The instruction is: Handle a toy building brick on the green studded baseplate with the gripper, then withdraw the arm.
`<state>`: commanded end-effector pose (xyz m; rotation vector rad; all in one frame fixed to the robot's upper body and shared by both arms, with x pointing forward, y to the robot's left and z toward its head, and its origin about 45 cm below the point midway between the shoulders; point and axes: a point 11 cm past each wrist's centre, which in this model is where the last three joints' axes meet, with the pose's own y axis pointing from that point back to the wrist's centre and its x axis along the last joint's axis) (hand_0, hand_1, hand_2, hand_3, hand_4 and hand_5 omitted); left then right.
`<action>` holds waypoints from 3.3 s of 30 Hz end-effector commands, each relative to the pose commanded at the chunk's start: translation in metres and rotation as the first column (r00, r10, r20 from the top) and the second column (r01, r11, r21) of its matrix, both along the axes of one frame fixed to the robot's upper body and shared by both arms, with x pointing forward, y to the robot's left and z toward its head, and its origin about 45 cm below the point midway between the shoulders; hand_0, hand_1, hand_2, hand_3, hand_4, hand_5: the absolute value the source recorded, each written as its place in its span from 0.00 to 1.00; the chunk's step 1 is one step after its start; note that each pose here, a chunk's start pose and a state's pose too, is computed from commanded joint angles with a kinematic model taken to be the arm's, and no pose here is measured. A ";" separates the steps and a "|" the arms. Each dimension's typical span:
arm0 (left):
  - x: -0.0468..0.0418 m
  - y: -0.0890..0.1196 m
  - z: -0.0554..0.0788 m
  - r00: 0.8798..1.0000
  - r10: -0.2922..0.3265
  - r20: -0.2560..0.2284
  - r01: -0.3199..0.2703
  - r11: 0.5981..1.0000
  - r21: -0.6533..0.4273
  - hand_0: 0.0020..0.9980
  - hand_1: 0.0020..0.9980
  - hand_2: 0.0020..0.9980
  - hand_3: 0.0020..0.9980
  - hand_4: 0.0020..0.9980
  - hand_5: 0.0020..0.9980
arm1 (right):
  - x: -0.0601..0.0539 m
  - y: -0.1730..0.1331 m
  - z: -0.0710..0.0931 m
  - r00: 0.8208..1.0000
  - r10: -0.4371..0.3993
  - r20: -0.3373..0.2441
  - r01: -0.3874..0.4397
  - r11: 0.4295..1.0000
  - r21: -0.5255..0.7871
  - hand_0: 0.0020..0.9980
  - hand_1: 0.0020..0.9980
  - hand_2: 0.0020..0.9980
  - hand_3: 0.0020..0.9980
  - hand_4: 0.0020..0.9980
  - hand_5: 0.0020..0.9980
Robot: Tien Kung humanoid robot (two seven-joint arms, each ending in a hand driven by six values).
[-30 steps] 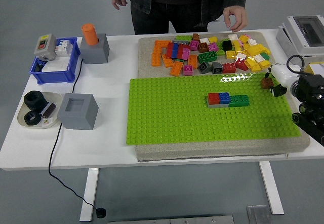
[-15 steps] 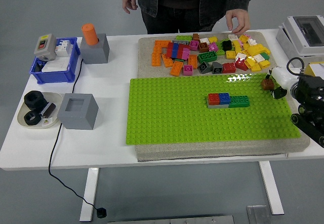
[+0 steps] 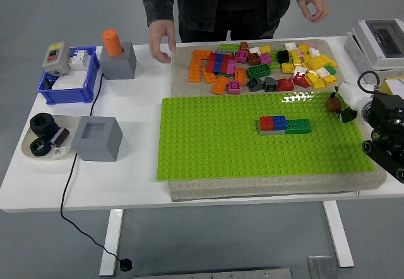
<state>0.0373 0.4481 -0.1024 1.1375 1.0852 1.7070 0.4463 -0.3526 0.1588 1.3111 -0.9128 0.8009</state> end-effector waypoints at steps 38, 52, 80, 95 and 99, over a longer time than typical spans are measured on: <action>-0.0105 -0.001 -0.001 1.000 0.021 -0.007 -0.021 1.000 0.001 0.60 0.62 0.54 0.60 0.75 0.19 | -0.042 0.002 0.027 0.997 -0.052 0.064 0.040 0.985 0.170 0.91 0.90 0.93 0.59 0.45 0.06; -0.0132 -0.002 -0.002 1.000 0.023 -0.010 -0.023 1.000 -0.002 0.60 0.62 0.54 0.60 0.75 0.19 | -0.058 0.074 0.039 0.987 0.060 0.146 -0.102 0.948 0.302 0.92 0.90 0.93 0.58 0.46 0.06; -0.0122 0.000 -0.001 1.000 0.023 -0.008 -0.023 1.000 0.001 0.60 0.62 0.54 0.60 0.75 0.19 | -0.073 0.069 0.013 0.999 0.034 0.041 -0.042 0.973 0.226 0.93 0.89 0.92 0.59 0.46 0.05; -0.0113 0.000 -0.001 1.000 0.023 -0.006 -0.023 1.000 0.001 0.60 0.62 0.54 0.60 0.75 0.19 | -0.070 0.076 0.010 0.998 0.040 0.039 -0.048 0.969 0.241 0.93 0.89 0.92 0.58 0.46 0.05; -0.0110 0.000 -0.001 1.000 0.023 -0.006 -0.023 1.000 0.001 0.60 0.62 0.54 0.60 0.75 0.19 | -0.069 0.078 0.010 0.998 0.041 0.040 -0.049 0.968 0.246 0.93 0.89 0.92 0.58 0.46 0.05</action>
